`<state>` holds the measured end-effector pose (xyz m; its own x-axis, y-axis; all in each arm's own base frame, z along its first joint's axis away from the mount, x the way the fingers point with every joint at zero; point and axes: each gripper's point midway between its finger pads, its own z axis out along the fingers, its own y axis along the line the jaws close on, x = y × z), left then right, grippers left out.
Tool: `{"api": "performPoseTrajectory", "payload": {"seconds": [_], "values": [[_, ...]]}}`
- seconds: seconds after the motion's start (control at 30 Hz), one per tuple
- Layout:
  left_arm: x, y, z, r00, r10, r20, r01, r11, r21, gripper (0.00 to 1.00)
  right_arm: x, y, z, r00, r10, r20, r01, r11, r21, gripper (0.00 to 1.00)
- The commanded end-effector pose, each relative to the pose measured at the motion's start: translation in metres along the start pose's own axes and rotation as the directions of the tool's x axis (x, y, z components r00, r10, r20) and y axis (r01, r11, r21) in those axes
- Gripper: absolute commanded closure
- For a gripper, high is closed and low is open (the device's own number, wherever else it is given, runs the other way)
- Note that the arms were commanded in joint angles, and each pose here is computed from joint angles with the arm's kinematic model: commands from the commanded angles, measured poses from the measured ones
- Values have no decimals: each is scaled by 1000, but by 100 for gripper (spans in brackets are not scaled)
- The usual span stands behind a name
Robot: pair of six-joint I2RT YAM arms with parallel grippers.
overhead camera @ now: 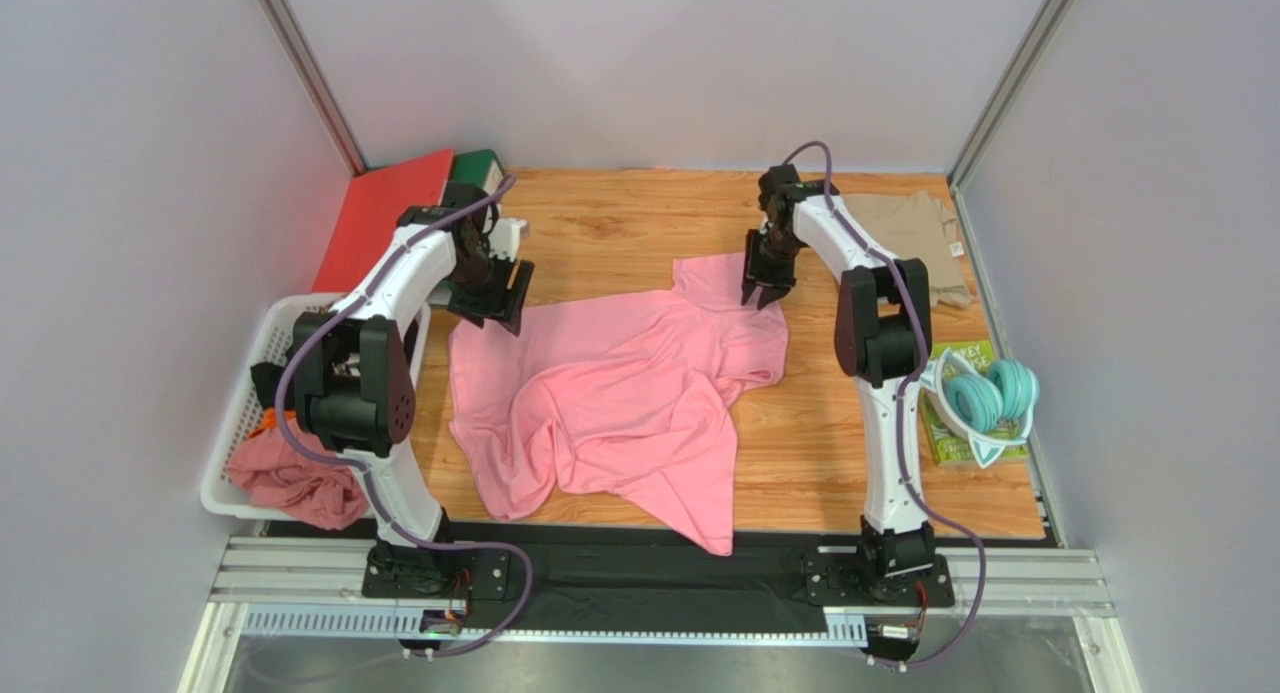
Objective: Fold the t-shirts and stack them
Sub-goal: Flatten out the tshirt
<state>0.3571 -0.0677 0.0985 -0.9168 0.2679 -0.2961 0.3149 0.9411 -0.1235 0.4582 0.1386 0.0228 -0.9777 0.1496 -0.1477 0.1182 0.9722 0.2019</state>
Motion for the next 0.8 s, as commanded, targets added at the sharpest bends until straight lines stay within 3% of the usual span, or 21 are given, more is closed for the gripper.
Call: {"api": "performPoseTrajectory", "payload": {"seconds": [0.0,0.17,0.37,0.77], "values": [[4,-3,-1,1000,9,4,-9,1000,9,28,-10,-53,-2,997,78,8,-79,993,88,64],[8,5,3,999,36,-13,-37,999,-25,28,-18,-76,0,988,152,8,-152,987,61,65],[7,13,20,997,61,-52,-63,997,-35,28,-24,-71,8,987,162,-4,-161,987,25,67],[-50,-20,44,994,104,-20,-103,994,34,30,-23,-49,-1,992,124,11,-124,992,-9,69]]}}
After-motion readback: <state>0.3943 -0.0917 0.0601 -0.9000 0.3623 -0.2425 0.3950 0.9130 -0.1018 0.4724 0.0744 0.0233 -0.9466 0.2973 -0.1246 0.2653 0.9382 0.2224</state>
